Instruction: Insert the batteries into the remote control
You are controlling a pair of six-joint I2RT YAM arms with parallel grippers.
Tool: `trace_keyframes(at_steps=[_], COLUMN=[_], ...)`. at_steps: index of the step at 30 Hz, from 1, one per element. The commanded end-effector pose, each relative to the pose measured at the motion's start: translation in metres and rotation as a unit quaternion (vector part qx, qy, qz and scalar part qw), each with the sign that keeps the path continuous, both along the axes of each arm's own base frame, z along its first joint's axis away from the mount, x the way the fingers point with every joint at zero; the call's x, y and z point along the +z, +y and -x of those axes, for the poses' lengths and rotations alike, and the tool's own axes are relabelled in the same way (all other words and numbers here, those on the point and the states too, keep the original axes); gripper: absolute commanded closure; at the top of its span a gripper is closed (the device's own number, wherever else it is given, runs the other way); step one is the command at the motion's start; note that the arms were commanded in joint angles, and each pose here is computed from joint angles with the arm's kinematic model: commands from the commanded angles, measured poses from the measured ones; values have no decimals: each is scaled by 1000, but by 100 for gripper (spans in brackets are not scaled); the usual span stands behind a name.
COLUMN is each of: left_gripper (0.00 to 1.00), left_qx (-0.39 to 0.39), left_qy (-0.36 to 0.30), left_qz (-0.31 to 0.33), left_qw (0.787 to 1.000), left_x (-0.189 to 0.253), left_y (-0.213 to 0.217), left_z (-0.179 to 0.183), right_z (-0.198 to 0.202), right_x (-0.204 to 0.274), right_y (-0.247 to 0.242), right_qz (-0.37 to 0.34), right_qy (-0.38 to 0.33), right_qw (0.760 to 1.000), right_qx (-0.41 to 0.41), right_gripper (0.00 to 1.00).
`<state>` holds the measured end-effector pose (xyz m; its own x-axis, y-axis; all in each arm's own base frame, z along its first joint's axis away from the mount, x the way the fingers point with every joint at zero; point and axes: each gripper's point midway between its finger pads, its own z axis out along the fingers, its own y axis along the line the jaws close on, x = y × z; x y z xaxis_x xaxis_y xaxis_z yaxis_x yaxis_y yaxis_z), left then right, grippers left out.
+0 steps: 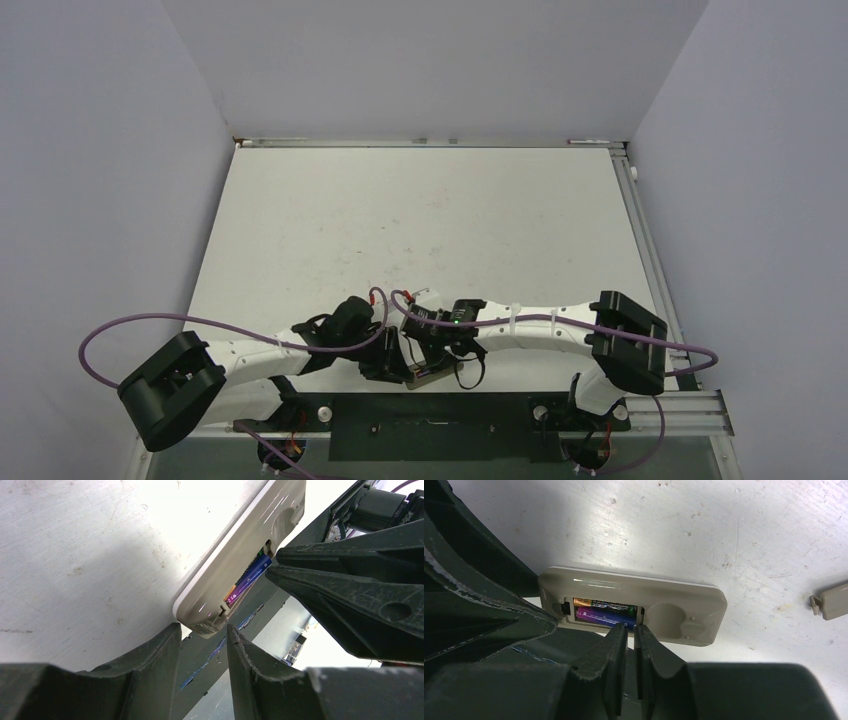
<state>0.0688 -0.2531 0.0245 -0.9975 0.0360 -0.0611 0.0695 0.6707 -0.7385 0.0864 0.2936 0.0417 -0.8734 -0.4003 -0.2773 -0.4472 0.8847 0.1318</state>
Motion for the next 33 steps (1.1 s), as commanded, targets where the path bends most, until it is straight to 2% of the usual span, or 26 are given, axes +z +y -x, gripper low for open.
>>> trace_keyframes(at_steps=[1,24,33], left_gripper=[64,64,64], left_qx=[-2,-2,-2], left_qy=[-16,-15,-15], left_qz=[-3,-6,-6], left_qw=[1000,1000,1000], left_x=[0,-3,-3], left_y=[0,2,2], left_z=[-6,-4,-4], right_z=[1,3,15], right_x=[11,1,-5], right_y=[4,12,17], right_qz=[-23,-25,-33], right_qy=[-4,0,25], right_qw=[1000,1000,999], right_qx=[-6,-2,8], right_gripper=[87,91,91])
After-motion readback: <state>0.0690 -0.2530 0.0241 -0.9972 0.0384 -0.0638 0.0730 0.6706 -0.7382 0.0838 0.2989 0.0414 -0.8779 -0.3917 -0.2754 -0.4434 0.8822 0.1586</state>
